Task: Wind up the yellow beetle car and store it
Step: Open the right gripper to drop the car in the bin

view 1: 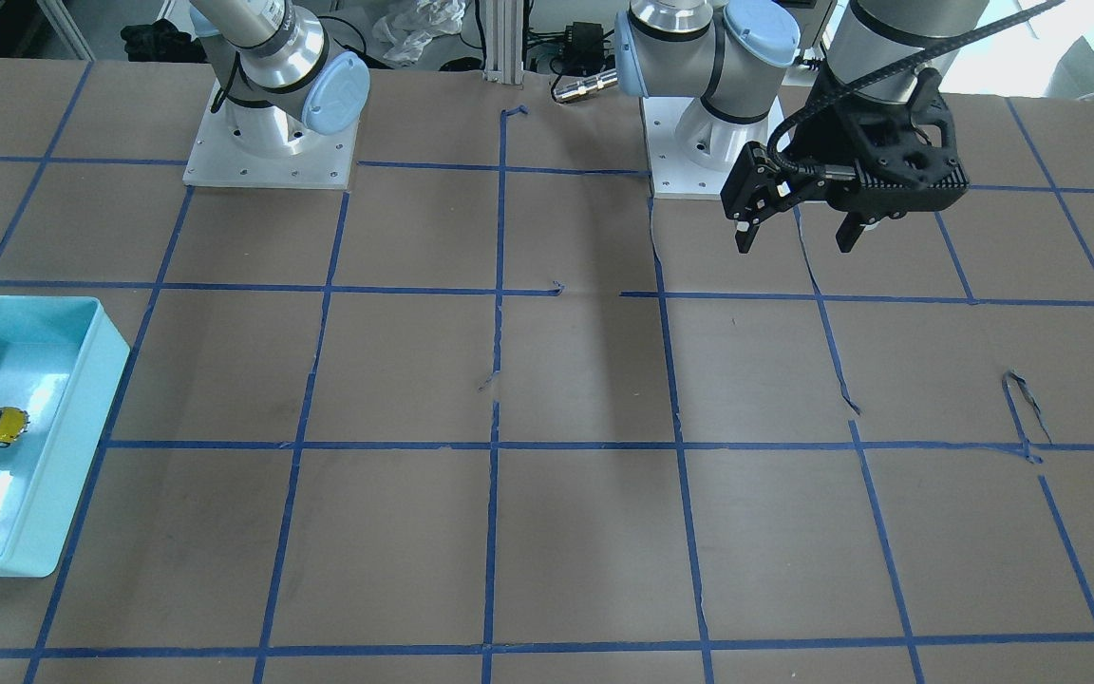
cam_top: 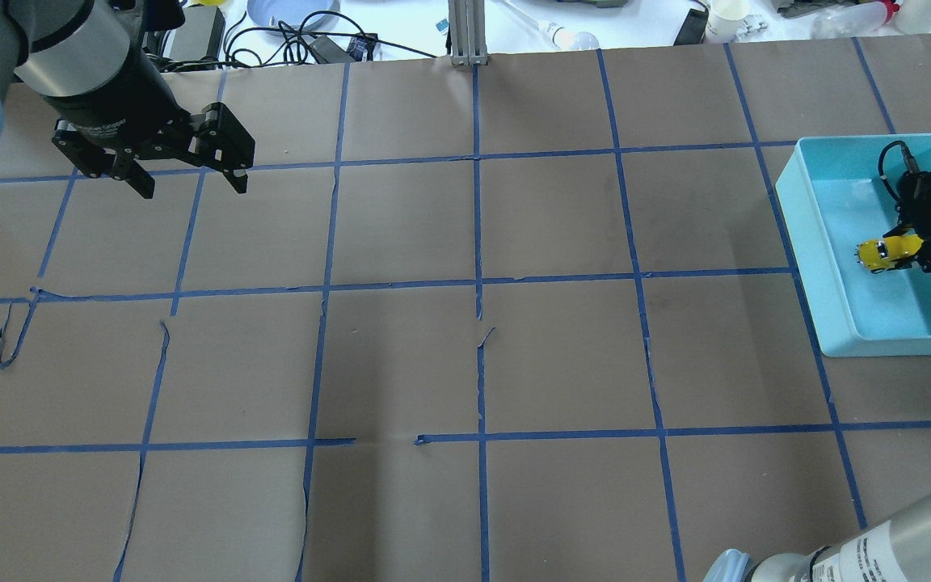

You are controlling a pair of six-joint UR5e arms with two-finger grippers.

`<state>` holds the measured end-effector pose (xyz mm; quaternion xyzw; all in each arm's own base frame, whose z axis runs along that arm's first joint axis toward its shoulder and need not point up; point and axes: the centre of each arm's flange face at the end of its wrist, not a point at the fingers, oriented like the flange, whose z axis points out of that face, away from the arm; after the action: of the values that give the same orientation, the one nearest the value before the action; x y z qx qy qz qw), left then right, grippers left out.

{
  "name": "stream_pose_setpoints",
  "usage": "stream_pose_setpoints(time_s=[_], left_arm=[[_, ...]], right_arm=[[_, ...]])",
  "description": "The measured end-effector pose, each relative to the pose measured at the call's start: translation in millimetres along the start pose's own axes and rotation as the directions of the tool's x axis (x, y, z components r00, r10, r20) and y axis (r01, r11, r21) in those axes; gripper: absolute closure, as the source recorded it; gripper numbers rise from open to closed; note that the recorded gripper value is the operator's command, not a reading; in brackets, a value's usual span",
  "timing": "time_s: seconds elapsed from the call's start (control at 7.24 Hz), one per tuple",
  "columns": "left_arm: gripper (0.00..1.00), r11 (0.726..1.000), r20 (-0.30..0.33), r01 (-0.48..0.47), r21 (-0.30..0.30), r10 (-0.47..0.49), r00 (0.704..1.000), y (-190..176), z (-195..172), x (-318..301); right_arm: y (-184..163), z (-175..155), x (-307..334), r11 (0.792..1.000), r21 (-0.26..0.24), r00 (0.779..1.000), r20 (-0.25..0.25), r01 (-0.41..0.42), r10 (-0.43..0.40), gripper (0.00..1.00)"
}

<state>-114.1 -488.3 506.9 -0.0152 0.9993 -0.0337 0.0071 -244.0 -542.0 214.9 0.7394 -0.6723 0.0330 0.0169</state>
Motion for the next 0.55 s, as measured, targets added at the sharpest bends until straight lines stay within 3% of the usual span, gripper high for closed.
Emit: stream_pose_setpoints(time_s=[0.14,0.55], left_arm=[[0.00,1.000,0.000,0.000,0.000,0.000,1.000,0,0,0],[0.00,1.000,0.000,0.000,0.000,0.000,1.000,0,0,0]], right_arm=[[0,8,-1,1.000,0.002,1.000,0.005,-0.001,0.001,0.01],[1,-2,1,1.000,-0.011,1.000,-0.006,-0.011,0.011,0.00]])
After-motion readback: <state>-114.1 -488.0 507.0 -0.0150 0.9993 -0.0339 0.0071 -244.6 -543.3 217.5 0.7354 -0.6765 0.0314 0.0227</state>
